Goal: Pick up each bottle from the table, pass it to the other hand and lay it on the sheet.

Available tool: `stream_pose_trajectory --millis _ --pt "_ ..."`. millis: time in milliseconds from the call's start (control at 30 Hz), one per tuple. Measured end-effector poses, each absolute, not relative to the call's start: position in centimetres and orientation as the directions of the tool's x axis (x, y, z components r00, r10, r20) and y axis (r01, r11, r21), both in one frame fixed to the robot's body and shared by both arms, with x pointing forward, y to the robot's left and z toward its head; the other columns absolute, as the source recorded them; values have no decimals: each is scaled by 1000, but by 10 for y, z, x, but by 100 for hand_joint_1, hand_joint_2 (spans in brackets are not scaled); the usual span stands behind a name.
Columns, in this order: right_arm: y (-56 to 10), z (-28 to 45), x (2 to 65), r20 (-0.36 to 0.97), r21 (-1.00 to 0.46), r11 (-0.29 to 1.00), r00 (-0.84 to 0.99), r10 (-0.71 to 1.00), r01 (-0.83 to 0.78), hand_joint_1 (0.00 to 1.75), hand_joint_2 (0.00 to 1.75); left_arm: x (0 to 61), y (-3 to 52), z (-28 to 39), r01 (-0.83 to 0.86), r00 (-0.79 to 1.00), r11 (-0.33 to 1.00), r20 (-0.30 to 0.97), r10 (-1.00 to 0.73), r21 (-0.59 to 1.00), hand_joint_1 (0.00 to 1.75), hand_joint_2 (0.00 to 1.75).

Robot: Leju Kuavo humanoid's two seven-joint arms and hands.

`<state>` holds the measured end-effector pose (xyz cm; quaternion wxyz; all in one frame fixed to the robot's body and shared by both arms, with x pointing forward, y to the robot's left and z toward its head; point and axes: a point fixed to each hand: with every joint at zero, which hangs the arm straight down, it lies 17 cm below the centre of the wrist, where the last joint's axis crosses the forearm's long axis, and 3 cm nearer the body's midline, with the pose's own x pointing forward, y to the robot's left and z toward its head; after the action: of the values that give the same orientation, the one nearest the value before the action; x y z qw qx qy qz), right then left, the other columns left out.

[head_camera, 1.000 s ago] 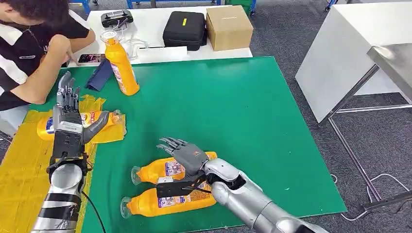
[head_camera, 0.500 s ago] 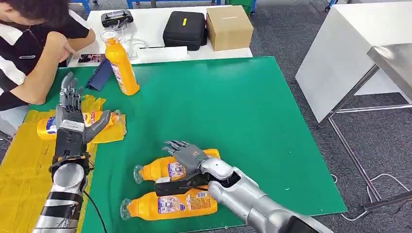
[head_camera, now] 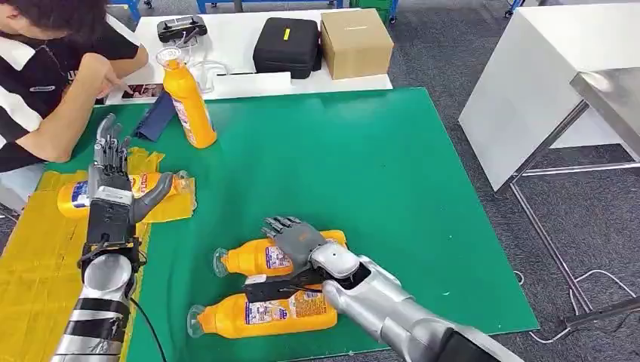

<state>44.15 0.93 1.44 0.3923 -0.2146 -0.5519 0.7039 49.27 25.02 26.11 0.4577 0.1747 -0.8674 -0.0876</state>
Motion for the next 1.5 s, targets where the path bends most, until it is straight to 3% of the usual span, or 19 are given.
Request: stream_pose_trajectory --millis 533,1100,1500 --pt "1 15 453 27 -952 -160 -595 803 -261 0 175 492 251 252 -217 -504 924 775 -382 314 0 175" --pt "0 72 456 70 -989 -26 -610 789 -146 0 175 479 270 233 -245 -461 919 796 -392 310 0 175" --pt "-19 61 458 47 -984 -66 -596 802 -166 0 175 476 274 231 -252 -455 917 799 -394 309 0 175"
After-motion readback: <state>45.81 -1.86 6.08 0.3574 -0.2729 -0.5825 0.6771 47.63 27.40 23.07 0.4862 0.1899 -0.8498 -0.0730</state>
